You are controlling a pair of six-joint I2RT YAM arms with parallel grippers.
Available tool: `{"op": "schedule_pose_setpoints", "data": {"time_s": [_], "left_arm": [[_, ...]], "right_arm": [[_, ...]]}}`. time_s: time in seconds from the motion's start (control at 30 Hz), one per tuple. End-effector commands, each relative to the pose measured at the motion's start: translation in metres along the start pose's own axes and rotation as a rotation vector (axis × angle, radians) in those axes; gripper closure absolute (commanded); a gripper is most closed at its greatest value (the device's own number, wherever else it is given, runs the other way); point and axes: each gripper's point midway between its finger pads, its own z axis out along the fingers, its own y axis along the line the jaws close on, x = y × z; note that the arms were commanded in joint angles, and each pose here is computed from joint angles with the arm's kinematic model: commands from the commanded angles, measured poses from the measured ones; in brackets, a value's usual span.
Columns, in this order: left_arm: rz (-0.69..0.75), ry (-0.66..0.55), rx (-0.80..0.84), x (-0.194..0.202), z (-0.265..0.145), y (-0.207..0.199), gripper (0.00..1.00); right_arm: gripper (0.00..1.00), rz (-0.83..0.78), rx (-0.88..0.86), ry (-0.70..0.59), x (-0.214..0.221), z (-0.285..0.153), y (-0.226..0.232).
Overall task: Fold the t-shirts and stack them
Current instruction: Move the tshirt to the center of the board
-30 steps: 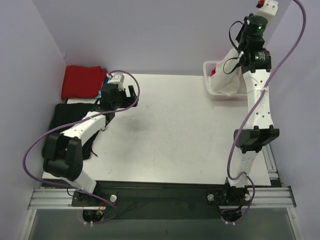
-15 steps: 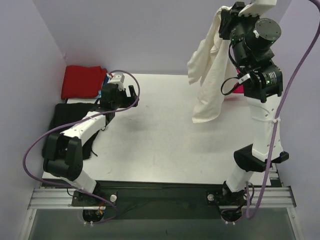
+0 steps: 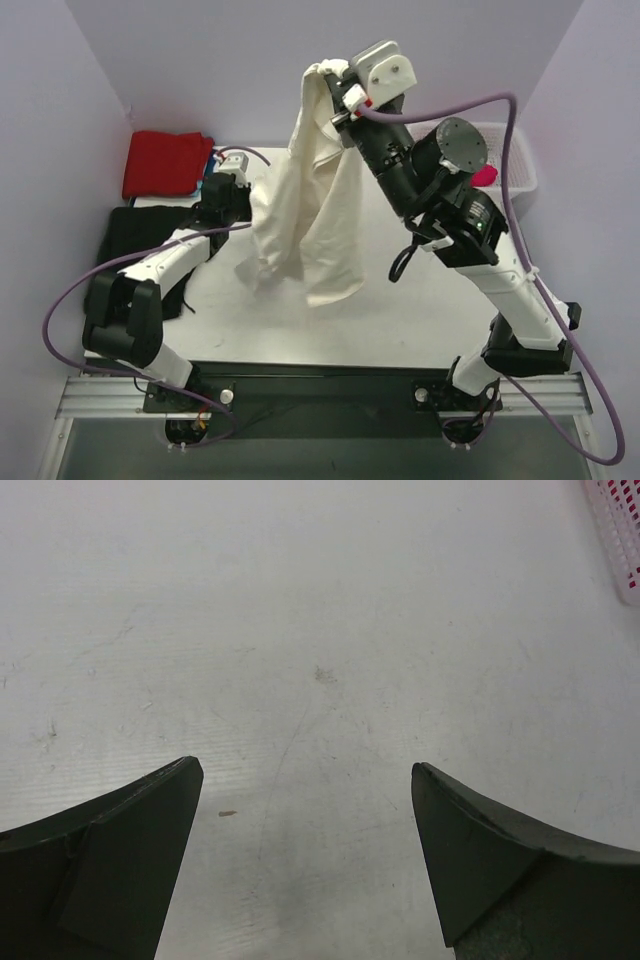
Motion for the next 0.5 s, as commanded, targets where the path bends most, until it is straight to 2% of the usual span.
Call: {"op": "schedule_pose_setpoints", "data": {"time_s": [0.0,0.07,0.1,0.13,0.2,0.23,0.27,0.33,0.47], "left_arm": [[0.007,-0.083,0.035,-0.028,-0.016,-0.014,0.03],[0.005,-0.074,0.010,-0.026,-0.018,-0.009,0.03],[0.001,-0.077,-0.026,-0.027,-0.019,-0.004,0.02],[-0.002,-0.065,-0.057,-0.024,-0.022,0.002,0.03],[-0.013,-0.071,-0.151,-0.024,-0.026,0.018,0.03],[-0.014,-0.066,-0.184,-0.023,-0.030,0.024,0.03],[-0.012,-0.066,-0.210,-0.020,-0.032,0.029,0.02],[-0.012,-0.041,-0.267,-0.012,-0.038,0.040,0.03],[-0.013,0.001,-0.280,0.003,-0.041,0.043,0.03]], "right_arm": [[1.00,-0.079,0.277,0.025,0.008,-0.005,-0.058],[1.00,-0.085,0.363,0.114,0.040,-0.011,-0.073],[1.00,-0.088,0.457,0.193,0.069,-0.016,-0.093],[1.00,-0.123,0.459,0.292,0.115,-0.019,-0.084],[1.00,-0.076,0.573,0.388,0.162,-0.041,-0.108],[1.00,-0.121,0.567,0.508,0.208,-0.055,-0.103],[1.00,-0.026,0.613,0.521,0.223,-0.065,-0.106],[1.00,-0.002,0.633,0.654,0.274,-0.092,-0.116],[1.00,0.111,0.652,0.856,0.374,-0.148,-0.107]]}}
